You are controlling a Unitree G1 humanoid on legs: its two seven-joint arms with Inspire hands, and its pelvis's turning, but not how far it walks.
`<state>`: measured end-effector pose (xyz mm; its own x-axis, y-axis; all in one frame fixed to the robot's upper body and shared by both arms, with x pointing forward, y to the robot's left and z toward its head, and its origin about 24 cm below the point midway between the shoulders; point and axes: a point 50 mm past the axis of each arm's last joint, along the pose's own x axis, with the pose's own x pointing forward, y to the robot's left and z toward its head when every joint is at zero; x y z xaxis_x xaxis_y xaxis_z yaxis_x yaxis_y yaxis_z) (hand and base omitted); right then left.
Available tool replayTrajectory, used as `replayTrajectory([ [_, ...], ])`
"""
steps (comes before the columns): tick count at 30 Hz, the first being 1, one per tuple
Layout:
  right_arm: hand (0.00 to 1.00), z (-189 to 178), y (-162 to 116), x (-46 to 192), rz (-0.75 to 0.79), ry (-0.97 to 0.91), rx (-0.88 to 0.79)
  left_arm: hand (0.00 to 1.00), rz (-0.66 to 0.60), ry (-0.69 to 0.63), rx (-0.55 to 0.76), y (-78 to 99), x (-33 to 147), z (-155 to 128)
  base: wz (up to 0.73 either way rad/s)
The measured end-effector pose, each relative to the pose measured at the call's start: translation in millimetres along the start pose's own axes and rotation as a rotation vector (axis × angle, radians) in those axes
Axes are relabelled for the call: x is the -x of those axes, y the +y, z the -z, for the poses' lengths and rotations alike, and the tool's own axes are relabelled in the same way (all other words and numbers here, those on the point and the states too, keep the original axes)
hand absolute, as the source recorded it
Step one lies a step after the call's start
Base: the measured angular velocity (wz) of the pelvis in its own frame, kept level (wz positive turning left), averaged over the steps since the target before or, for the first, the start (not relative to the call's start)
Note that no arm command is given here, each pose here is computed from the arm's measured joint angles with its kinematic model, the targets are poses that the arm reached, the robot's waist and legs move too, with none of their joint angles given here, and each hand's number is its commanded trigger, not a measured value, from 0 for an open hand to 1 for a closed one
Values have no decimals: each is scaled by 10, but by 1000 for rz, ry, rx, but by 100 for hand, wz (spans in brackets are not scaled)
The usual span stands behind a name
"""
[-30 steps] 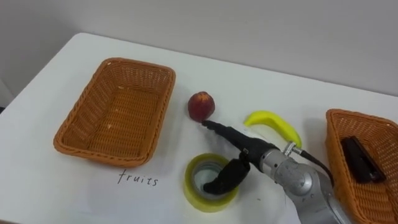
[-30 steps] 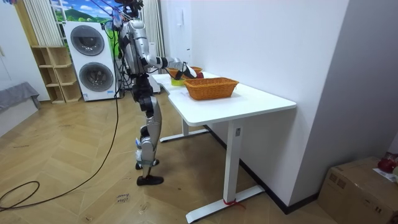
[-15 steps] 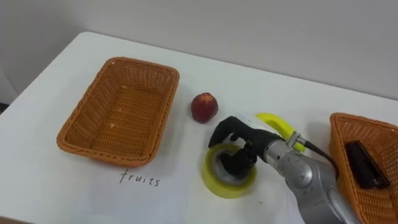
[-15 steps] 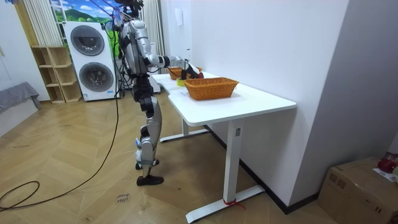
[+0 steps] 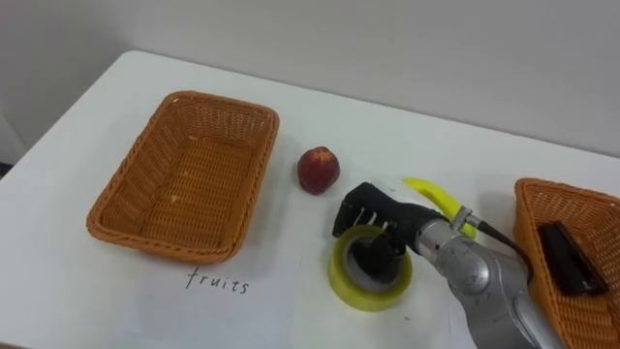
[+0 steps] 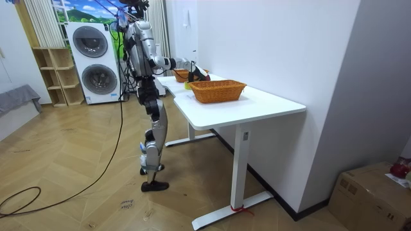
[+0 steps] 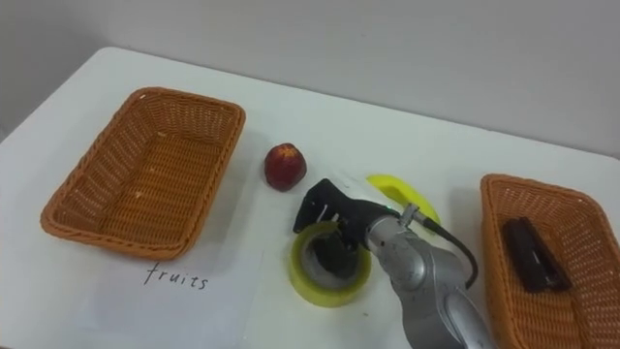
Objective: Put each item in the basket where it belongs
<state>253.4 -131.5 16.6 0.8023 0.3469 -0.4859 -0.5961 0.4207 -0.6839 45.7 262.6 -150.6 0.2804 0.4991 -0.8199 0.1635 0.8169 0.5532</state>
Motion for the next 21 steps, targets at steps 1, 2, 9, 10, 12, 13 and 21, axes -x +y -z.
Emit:
replayTrajectory([
  [1,100,1,0,1,0,-1,0,0,0,0,0,0,-1,-2,0],
  [2,100,-9,-23,-1,7,-6,2,0,1,-1,0,-3,-2,-6,0],
  [9,100,50,-85,151,76,-56,-94,0,-13,-14,17,-10,8,3,0],
  [10,100,58,-105,170,85,-60,-100,0,-15,-17,18,-11,9,2,-15],
  [12,100,94,-177,216,115,-72,-119,0,-21,-25,24,-19,20,43,-24],
  [13,100,110,-195,230,122,-70,-125,0,-23,-26,29,-18,20,48,-15],
  [21,100,268,-538,466,318,-33,-152,0,-37,-6,50,-5,27,148,-14],
])
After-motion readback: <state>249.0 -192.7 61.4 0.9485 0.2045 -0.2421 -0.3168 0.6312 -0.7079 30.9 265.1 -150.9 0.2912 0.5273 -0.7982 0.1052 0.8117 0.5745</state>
